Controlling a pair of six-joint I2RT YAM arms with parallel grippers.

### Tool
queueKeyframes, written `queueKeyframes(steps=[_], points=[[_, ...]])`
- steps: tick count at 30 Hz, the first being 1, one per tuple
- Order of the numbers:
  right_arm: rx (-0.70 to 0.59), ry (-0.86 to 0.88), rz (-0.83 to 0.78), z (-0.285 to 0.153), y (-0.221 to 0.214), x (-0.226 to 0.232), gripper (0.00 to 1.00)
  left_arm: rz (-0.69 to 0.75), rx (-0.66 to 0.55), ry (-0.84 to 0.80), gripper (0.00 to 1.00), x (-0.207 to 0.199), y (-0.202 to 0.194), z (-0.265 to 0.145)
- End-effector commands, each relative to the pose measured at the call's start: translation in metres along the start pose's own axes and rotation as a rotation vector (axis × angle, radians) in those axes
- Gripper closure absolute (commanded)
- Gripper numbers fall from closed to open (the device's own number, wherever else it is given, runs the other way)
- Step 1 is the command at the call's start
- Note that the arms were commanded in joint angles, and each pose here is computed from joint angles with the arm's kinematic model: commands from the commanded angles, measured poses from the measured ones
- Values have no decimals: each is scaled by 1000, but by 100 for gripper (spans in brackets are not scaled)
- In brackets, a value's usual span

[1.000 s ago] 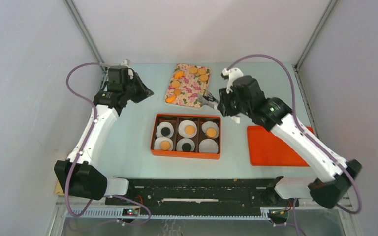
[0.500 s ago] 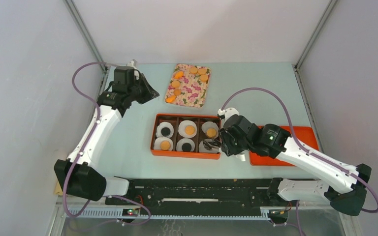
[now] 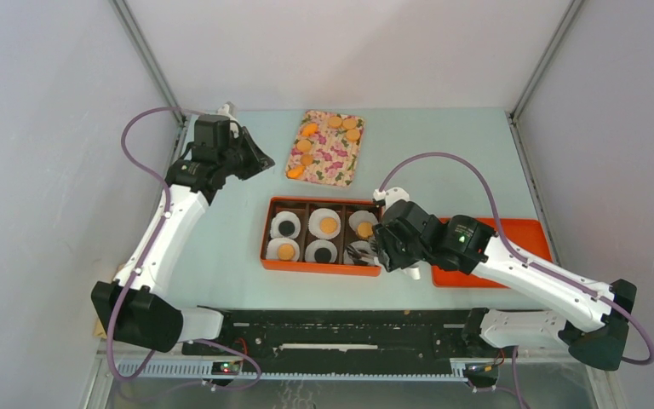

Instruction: Pack the cookies

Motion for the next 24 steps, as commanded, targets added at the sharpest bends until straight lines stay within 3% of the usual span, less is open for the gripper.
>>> queueKeyframes(steps=[1,5,9,12,19,24], points=[[-73,23,19,-3,12,7,48,14,-25,-36,98,-7,3,-7],[-96,32,26,-9,15,6,49,19,-23,-44,98,-8,4,-7],[-150,28,41,-21,25,4,76,19,-27,-47,98,-9,5,-8],[-214,22,54,-39,37,0,87,19,-26,-50,98,-10,5,-8],[-409,-78,164,-67,89,-30,95,14,-36,-62,99,-14,9,-8],[-409,-69,205,-44,117,-45,93,21,-35,-38,99,-11,11,-4]])
Point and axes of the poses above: each gripper's point midway between its finger pads, its own z axis out along the fingers, its own x axis along the line the jaws close on, y = z × x, the point moved 6 cm from there along -z, back along the fingers, and after that the axes turned 3 degrees about z, right-handed, at the moved point
